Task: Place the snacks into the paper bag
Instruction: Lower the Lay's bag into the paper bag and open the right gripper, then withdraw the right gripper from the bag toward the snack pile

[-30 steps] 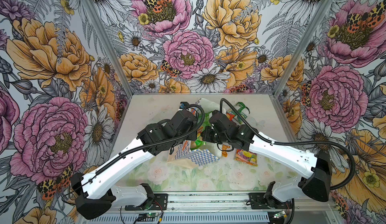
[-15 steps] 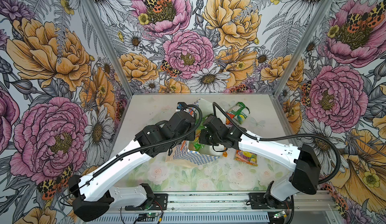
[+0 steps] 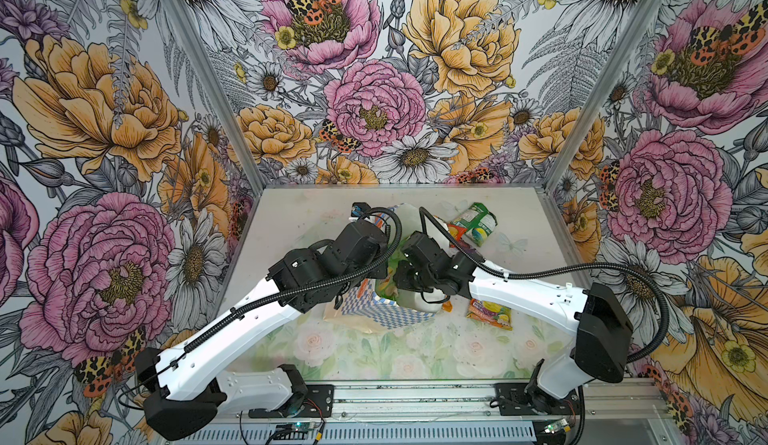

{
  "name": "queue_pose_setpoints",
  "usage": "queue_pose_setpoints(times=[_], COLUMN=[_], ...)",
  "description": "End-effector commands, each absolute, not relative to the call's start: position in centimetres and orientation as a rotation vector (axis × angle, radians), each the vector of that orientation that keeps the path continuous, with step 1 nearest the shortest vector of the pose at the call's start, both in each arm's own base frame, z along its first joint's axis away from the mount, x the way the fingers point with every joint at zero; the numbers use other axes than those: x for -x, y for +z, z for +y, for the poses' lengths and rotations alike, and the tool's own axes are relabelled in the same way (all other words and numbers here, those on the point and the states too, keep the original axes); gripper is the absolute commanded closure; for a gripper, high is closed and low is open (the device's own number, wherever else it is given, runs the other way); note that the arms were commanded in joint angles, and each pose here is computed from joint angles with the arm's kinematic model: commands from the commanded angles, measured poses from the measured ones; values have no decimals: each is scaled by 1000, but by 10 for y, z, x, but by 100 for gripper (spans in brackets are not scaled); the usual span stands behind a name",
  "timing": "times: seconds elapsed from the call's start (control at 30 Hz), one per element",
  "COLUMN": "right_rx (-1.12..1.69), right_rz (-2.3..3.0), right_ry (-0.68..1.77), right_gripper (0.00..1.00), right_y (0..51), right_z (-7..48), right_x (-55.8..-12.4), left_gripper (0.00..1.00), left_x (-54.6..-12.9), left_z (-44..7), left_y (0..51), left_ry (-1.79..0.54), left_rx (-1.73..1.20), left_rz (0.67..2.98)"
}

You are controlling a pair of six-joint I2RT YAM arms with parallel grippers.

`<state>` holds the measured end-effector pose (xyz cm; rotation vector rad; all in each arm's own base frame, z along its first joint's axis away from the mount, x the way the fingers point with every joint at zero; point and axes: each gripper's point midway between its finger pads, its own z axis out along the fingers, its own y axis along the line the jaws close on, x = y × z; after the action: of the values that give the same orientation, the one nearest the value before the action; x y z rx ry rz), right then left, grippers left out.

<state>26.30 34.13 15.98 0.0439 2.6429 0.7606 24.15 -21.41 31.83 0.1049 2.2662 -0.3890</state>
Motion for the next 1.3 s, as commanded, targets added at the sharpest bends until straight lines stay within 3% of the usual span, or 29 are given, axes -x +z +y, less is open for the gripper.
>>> queue_pose_setpoints(times=[0.0, 0.27, 0.47, 0.73, 1.0, 1.27], right_rx=[-21, -5, 120, 52, -295, -510], right_rz=[2592, 2518, 2422, 2191, 2182, 2349], right_ry=[794, 858, 1079, 1088, 834, 752], right_gripper=[72, 63, 51, 41, 39, 34], right_y=[177, 207, 268, 342, 307, 223], right_z=[337, 331, 331, 260, 152, 136], right_x=[-263, -259, -248, -252, -266, -275], left_gripper=[100, 100, 100, 100, 100, 100], left_x=[-249, -253, -260, -267, -265, -259], left_z=[-211, -205, -190, -180, -162, -141], left_y=[325, 325, 322, 323, 326, 327], left_ry=[-378, -358, -349, -343, -340, -348], left_rx=[-59, -37, 35, 80, 115, 163], left_rz=[2227, 2224, 2235, 2232, 2214, 2193])
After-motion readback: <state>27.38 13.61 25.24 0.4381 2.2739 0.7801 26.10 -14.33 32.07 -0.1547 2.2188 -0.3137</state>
